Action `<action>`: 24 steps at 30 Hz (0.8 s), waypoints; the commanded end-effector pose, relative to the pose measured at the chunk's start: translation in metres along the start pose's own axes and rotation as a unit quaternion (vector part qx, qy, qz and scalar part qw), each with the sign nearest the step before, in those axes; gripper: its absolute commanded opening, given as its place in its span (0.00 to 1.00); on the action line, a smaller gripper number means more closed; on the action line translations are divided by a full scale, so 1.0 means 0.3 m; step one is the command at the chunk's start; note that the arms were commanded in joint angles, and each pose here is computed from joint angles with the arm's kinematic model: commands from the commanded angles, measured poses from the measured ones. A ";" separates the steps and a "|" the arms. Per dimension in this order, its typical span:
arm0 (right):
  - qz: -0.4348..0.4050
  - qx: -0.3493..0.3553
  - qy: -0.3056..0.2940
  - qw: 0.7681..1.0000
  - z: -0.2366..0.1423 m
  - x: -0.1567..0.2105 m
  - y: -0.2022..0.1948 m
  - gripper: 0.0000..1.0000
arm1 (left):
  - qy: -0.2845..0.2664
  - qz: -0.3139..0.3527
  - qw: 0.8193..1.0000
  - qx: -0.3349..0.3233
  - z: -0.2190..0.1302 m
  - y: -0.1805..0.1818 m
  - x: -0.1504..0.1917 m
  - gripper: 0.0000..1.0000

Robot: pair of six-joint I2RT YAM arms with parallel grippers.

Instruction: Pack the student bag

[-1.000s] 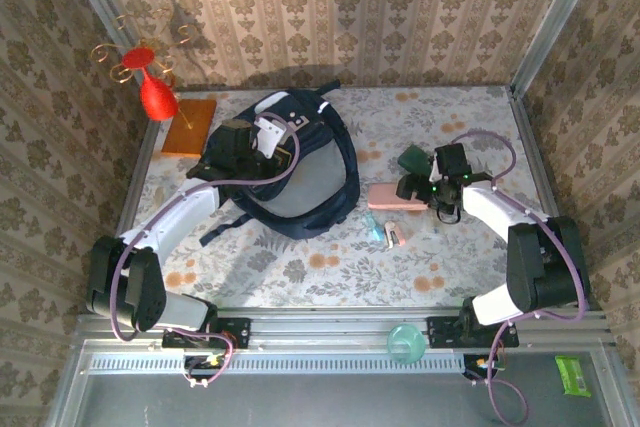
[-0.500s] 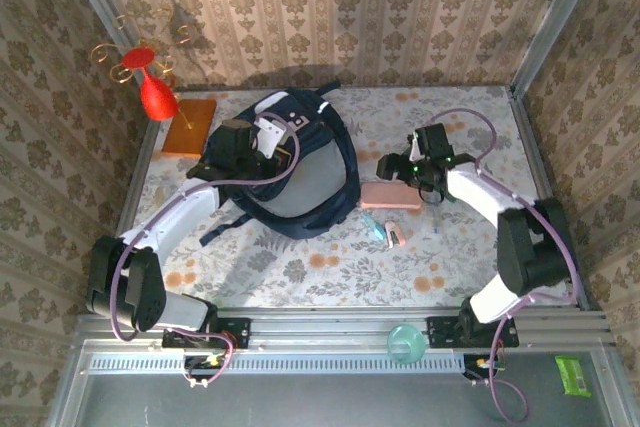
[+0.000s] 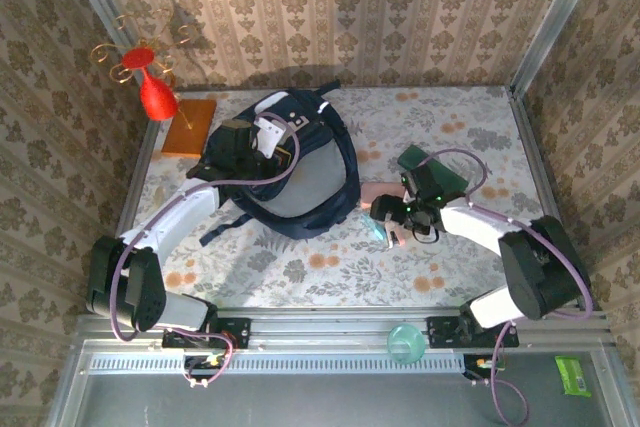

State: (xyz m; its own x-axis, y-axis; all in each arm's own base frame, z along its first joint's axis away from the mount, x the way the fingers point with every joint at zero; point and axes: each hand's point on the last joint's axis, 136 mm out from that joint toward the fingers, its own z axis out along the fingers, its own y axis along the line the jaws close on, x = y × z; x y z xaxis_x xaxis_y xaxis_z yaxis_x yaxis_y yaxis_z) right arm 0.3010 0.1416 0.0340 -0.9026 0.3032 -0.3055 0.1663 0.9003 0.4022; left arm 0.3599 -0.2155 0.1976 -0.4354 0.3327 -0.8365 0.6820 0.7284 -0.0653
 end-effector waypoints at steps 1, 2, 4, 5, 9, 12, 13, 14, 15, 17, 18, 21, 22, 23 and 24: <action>0.033 -0.025 -0.060 0.997 0.012 -0.141 0.050 0.99 | -0.019 -0.005 1.000 -0.011 -0.022 0.015 -0.036 0.00; 0.037 -0.031 -0.064 0.997 0.019 -0.167 0.059 0.99 | -0.019 -0.005 1.000 -0.011 -0.022 0.013 -0.036 0.00; 0.045 -0.025 -0.069 0.996 0.036 -0.207 0.060 0.99 | -0.018 -0.004 1.000 -0.010 -0.022 0.013 -0.035 0.00; 0.048 -0.019 -0.074 0.996 0.044 -0.228 0.055 0.99 | -0.018 -0.005 1.000 -0.009 -0.021 0.012 -0.034 0.00; 0.065 0.001 -0.100 0.993 0.060 -0.300 0.036 0.99 | -0.017 -0.004 1.000 -0.010 -0.023 0.012 -0.034 0.00; 0.066 0.021 -0.116 0.991 0.064 -0.348 0.031 1.00 | -0.016 -0.002 1.000 -0.010 -0.022 0.013 -0.032 0.00; 0.067 0.023 -0.119 0.990 0.065 -0.361 0.033 1.00 | -0.015 -0.001 1.000 -0.011 -0.021 0.014 -0.029 0.00; 0.066 0.027 -0.124 0.990 0.068 -0.375 0.035 1.00 | -0.015 -0.001 1.000 -0.011 -0.022 0.014 -0.029 0.00; 0.066 0.032 -0.125 0.989 0.070 -0.384 0.035 1.00 | -0.014 0.000 1.000 -0.011 -0.021 0.015 -0.029 0.00; 0.064 0.041 -0.125 0.989 0.072 -0.403 0.036 1.00 | -0.012 0.000 1.000 -0.011 -0.020 0.015 -0.028 0.00; 0.062 0.044 -0.125 0.989 0.069 -0.406 0.036 1.00 | -0.011 0.000 1.000 -0.011 -0.020 0.014 -0.026 0.00; 0.057 0.054 -0.130 0.988 0.045 -0.403 0.024 0.99 | -0.010 0.001 1.000 -0.012 -0.020 0.016 -0.025 0.00; 0.055 0.058 -0.130 0.988 0.036 -0.398 0.017 0.99 | -0.010 0.001 1.000 -0.012 -0.021 0.015 -0.027 0.00; 0.053 0.063 -0.131 0.988 0.026 -0.390 0.008 0.98 | -0.010 0.001 1.000 -0.012 -0.019 0.016 -0.026 0.00; 0.051 0.066 -0.130 0.988 0.017 -0.381 0.000 0.97 | -0.010 0.001 1.000 -0.011 -0.016 0.016 -0.025 0.00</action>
State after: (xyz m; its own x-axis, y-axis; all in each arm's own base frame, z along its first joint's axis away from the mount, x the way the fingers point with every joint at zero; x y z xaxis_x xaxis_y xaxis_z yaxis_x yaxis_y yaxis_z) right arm 0.3636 0.1287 0.0364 -0.8491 0.4481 -0.2797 0.3490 0.8733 0.3399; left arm 0.3596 -0.2152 0.1968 -0.4378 0.3346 -0.8345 0.6810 0.7294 -0.0647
